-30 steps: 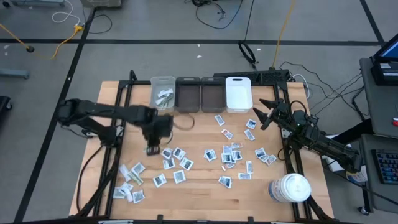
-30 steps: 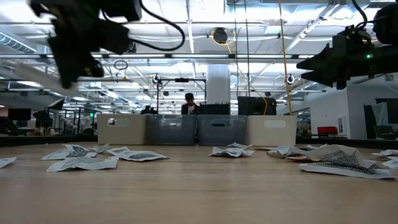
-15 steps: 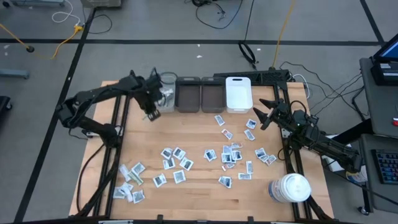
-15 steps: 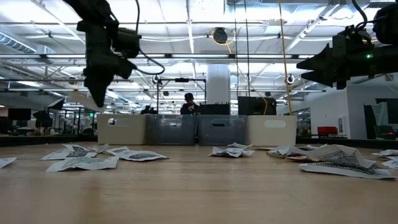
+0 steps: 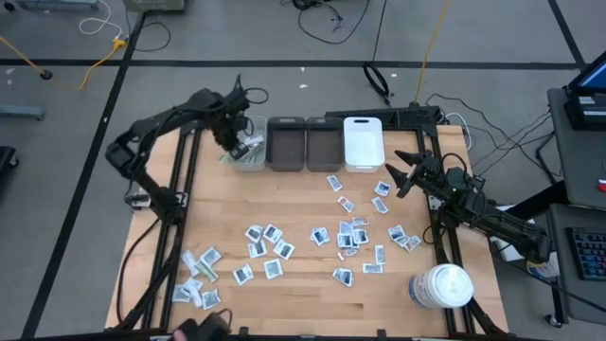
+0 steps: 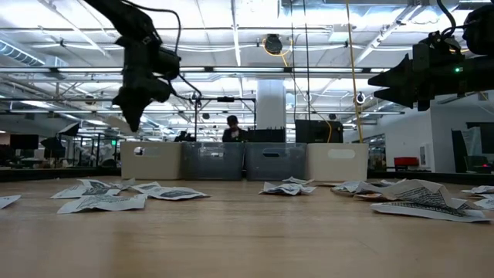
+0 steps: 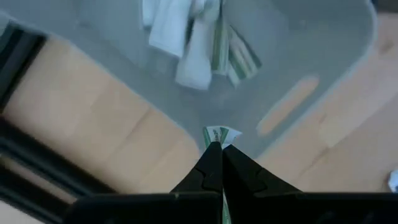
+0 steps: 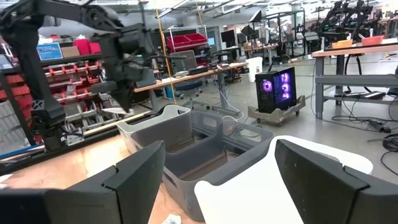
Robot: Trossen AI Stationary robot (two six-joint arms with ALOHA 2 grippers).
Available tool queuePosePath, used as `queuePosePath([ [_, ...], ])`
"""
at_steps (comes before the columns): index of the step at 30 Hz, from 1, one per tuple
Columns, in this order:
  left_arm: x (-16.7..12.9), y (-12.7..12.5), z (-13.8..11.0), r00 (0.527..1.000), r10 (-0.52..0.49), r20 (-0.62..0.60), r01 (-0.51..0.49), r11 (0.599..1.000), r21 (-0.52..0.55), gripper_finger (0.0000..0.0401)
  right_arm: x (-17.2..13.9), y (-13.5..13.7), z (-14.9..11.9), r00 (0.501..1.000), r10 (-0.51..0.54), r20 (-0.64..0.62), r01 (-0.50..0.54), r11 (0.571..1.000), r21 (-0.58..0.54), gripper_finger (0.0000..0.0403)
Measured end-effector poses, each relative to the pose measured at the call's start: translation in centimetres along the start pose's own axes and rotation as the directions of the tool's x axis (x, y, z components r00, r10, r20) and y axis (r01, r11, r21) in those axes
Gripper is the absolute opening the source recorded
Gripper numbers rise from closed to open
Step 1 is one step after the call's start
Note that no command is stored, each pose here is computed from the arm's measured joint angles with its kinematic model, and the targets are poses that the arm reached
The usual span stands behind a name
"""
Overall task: Pick & Place First Aid Supplies
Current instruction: Put the bandage into the gray bin
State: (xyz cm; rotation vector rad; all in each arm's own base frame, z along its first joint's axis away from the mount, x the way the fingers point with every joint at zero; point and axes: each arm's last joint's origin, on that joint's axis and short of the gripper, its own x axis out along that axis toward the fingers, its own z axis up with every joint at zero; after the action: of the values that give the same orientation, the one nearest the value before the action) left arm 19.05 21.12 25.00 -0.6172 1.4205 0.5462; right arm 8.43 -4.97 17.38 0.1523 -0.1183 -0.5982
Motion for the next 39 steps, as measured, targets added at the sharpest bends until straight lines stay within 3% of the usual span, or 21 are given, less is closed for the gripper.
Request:
queuePosePath([
  [8,-0.1,1.5,4.2,1.000,-0.002,-0.003,0.002,1.000,-0.014,0.0000,0.0,0.0,0.0,1.000,0.000,0.000,0.000,1.000,0.000,0.0297],
  [27,5.6,0.8,7.5,0.999,-0.004,-0.033,0.004,1.000,0.004,0.0003,0.0,0.0,0.0,1.000,0.000,0.000,0.000,1.000,0.000,0.0297],
  [31,5.6,0.8,7.7,1.000,0.011,-0.008,-0.011,1.000,-0.006,0.0040,0.0,0.0,0.0,1.000,0.000,0.000,0.000,1.000,0.000,0.0297],
  [39,5.5,0.8,7.7,1.000,0.015,-0.003,-0.015,1.000,0.014,0.0175,0.0,0.0,0.0,1.000,0.000,0.000,0.000,1.000,0.000,0.0297],
])
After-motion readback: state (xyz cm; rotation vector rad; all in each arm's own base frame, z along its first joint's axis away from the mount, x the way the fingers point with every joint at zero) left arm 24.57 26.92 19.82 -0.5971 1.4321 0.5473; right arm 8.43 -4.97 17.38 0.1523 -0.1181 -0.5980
